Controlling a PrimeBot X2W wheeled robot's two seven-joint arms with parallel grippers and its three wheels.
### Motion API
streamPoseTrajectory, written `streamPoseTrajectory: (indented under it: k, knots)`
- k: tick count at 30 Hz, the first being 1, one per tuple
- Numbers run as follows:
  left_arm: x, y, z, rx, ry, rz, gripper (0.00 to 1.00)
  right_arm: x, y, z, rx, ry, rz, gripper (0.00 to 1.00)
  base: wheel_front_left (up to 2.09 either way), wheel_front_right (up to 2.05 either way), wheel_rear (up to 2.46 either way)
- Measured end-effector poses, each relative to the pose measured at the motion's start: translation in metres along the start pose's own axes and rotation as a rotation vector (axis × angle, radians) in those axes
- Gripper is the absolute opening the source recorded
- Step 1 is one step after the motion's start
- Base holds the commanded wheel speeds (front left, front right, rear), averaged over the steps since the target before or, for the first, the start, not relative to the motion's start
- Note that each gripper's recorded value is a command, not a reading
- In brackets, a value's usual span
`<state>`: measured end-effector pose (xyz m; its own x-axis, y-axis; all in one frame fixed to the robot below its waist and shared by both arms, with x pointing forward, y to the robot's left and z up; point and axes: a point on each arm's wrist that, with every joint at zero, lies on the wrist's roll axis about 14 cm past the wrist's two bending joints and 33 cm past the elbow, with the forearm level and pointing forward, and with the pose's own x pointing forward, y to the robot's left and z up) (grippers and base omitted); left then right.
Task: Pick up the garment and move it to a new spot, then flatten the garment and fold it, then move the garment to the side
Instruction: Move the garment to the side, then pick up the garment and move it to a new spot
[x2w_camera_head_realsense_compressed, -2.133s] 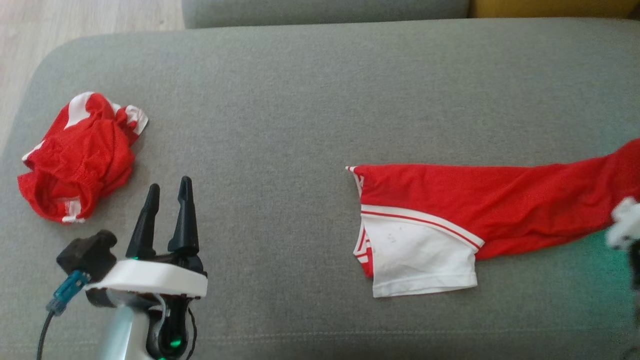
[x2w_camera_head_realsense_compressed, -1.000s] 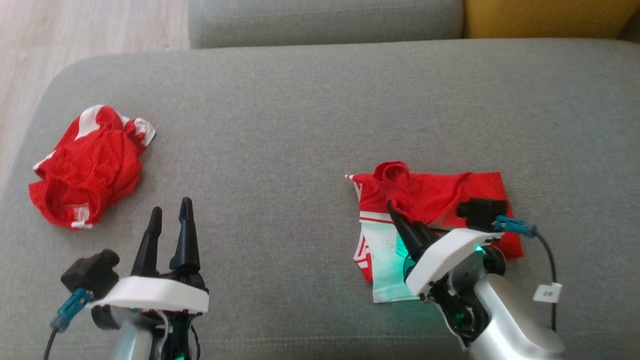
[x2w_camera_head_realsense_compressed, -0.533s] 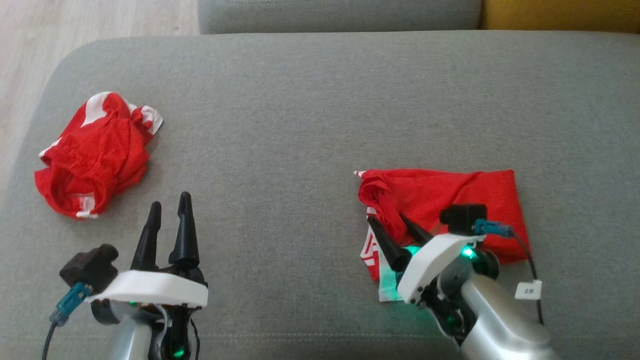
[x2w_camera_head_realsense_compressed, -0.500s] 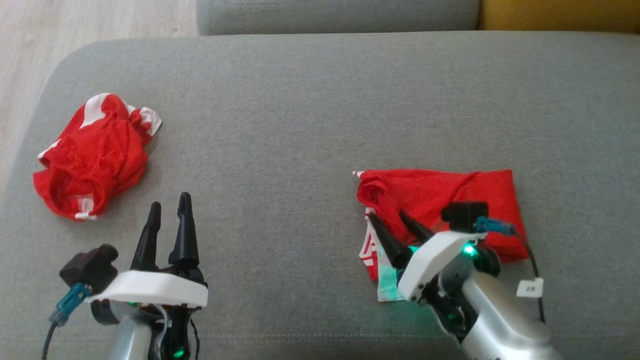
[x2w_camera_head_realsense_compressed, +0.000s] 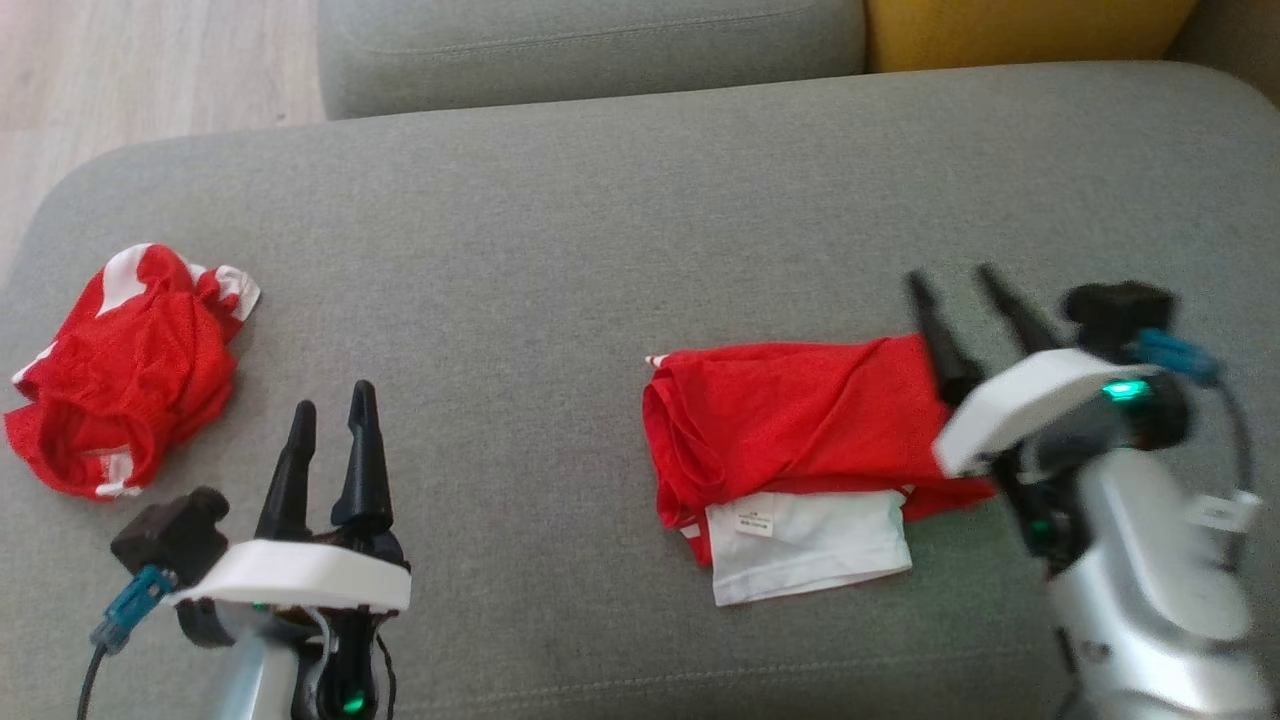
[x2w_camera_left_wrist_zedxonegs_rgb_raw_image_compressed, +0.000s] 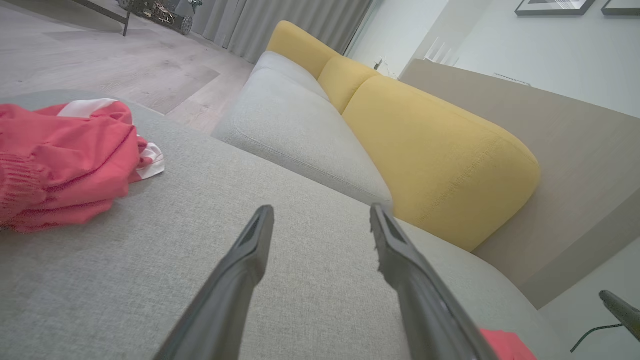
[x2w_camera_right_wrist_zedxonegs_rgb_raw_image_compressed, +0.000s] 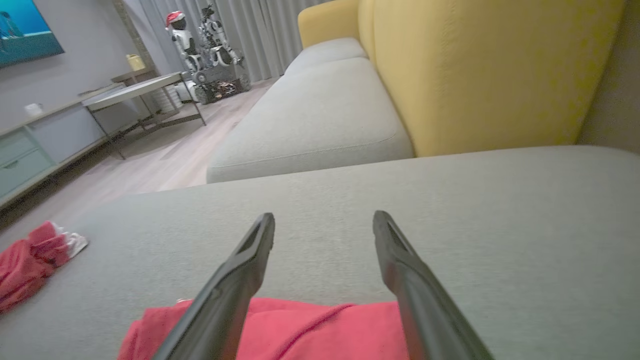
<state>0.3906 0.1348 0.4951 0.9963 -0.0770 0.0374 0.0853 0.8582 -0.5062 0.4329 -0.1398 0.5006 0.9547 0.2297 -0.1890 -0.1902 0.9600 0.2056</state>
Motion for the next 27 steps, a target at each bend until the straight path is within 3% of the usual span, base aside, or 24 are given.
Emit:
streamPoseTrajectory:
  k: [3, 10, 17, 27]
  knots:
    - [0.002, -0.004, 0.000, -0.002, -0.002, -0.011, 1.00, -0.012, -0.025, 0.010, -0.053, -0.044, -0.063, 1.00, 0.00, 0.00, 0.00]
    - [0.003, -0.009, 0.005, 0.006, -0.016, -0.029, 1.00, -0.043, -0.053, -0.008, -0.098, -0.100, -0.138, 1.00, 0.00, 0.00, 0.00]
    - [0.001, -0.018, 0.016, 0.109, -0.053, -0.065, 1.00, -0.062, -0.061, -0.010, -0.183, -0.195, -0.169, 1.00, 0.00, 0.00, 0.00]
    - [-0.013, -0.014, 0.015, 0.160, -0.051, -0.044, 1.00, -0.069, -0.054, -0.023, -0.206, -0.189, -0.180, 1.00, 0.00, 0.00, 0.00]
